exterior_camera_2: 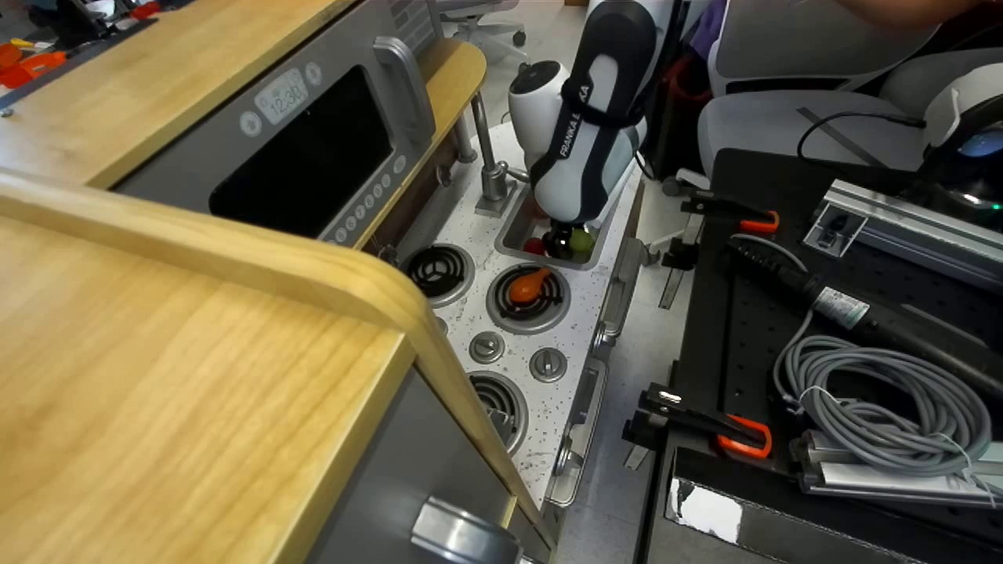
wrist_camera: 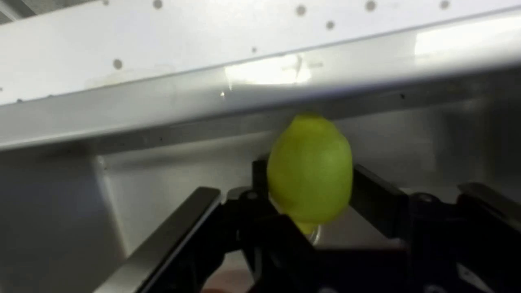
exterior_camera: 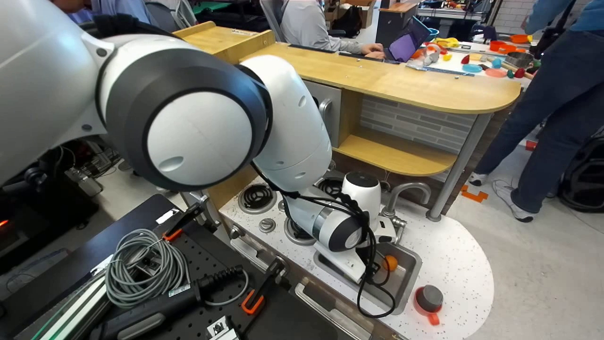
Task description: Take the lemon out of the sink and put it on the counter
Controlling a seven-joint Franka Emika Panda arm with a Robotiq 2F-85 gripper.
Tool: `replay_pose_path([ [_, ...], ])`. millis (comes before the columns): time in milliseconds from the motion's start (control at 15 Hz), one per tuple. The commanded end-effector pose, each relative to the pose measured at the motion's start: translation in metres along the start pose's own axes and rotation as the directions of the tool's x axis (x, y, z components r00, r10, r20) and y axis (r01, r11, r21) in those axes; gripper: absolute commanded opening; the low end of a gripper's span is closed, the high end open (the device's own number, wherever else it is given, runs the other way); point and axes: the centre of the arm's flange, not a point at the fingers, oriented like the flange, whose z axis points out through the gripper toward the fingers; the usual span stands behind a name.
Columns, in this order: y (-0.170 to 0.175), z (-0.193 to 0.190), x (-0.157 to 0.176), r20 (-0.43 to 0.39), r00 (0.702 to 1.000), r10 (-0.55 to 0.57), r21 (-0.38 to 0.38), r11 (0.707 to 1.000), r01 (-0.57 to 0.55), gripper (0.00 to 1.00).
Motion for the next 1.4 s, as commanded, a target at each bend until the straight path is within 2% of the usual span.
replay_pose_path([
  [0,0.019,-0.019,-0.011,0.002,0.998,0.059,0.026,0.998,-0.059,0.21],
  [67,0.025,-0.025,-0.014,-0.003,0.997,0.076,0.030,0.997,-0.075,0.18],
  [200,0.036,-0.042,-0.022,-0.017,0.995,0.100,0.026,0.995,-0.100,0.18],
  [467,0.052,-0.101,-0.026,-0.083,0.989,0.122,0.023,0.993,-0.120,0.18],
  [867,0.085,-0.185,-0.005,-0.163,0.967,0.196,0.012,0.980,-0.197,0.18],
  [1000,0.101,-0.195,0.003,-0.185,0.957,0.222,-0.016,0.973,-0.229,0.18],
  [1333,0.147,-0.189,0.014,-0.185,0.933,0.308,-0.070,0.943,-0.325,0.18],
])
